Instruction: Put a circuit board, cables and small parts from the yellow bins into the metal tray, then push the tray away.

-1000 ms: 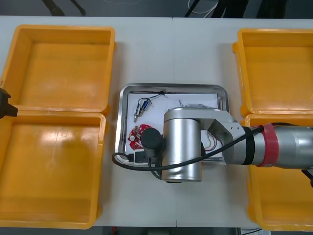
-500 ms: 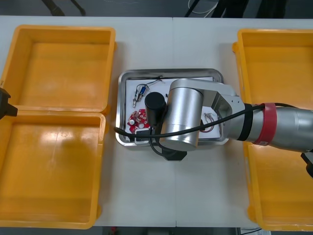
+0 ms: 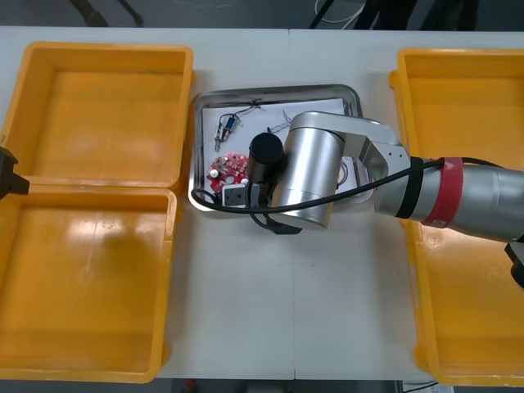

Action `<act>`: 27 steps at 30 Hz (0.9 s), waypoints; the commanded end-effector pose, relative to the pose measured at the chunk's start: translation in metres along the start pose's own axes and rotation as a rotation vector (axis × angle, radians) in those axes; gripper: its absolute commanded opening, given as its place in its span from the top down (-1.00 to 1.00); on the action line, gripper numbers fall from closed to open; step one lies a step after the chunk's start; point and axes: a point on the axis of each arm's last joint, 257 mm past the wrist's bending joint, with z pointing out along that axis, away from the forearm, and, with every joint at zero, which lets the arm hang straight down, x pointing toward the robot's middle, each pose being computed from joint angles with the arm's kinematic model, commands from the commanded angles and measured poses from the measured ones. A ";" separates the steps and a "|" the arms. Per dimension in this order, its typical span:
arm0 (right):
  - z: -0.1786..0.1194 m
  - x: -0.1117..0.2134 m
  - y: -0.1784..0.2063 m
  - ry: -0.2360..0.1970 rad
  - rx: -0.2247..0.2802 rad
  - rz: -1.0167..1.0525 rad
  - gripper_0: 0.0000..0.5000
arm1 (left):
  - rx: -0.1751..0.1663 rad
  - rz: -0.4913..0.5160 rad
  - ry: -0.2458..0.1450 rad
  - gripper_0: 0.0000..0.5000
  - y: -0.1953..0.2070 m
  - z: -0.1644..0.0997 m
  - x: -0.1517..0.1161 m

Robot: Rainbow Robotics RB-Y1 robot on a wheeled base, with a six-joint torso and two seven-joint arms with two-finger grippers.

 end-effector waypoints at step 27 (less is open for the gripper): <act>-0.004 0.027 -0.101 0.001 0.166 0.116 1.00 | 0.001 0.094 -0.032 -1.00 0.000 -0.004 -0.002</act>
